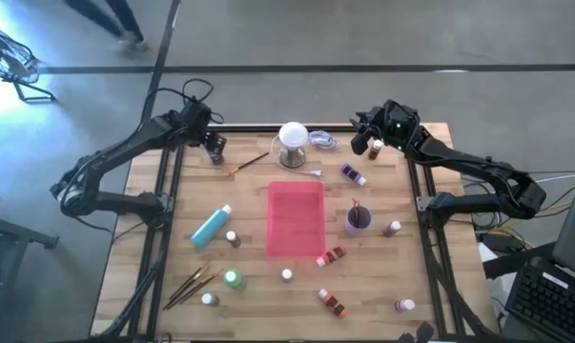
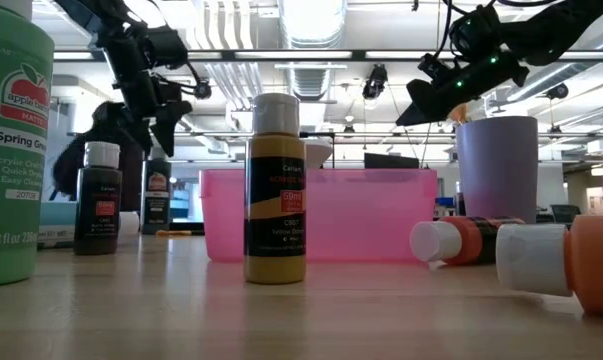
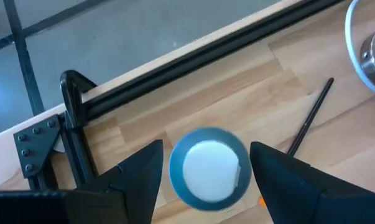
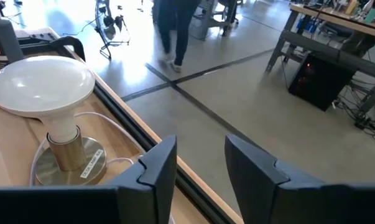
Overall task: Pick & Place Paint Supplies
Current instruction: Put the large blue paint bottle into the red bin
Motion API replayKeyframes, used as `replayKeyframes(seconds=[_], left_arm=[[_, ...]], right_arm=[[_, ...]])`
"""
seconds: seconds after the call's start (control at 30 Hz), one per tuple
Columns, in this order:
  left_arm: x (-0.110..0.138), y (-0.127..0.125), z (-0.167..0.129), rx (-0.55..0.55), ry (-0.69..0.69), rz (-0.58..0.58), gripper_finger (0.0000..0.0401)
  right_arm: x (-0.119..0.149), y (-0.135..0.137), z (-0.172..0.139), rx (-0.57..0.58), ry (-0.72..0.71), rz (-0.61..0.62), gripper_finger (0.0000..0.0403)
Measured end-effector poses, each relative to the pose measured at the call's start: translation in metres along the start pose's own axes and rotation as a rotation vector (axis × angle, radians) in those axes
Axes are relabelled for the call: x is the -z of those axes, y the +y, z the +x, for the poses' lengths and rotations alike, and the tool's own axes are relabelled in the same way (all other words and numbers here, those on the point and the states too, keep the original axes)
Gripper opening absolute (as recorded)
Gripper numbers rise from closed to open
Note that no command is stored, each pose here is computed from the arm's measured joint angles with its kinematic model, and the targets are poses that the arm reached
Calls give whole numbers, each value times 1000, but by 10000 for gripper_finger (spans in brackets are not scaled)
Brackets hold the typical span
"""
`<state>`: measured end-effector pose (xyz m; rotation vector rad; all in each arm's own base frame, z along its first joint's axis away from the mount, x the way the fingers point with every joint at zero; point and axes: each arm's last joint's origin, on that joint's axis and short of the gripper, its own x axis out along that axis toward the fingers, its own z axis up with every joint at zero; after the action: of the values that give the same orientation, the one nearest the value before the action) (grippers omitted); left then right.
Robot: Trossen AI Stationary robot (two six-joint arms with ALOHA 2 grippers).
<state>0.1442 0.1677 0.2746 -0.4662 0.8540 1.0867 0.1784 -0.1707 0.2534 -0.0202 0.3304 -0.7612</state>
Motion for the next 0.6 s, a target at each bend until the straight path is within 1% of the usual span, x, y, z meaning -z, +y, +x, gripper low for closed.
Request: replayKeyframes(seconds=[0.6], left_arm=[[1, 0, 1, -5, 9, 3, 244]], right_arm=[[0, 0, 0, 0, -1, 0, 70]])
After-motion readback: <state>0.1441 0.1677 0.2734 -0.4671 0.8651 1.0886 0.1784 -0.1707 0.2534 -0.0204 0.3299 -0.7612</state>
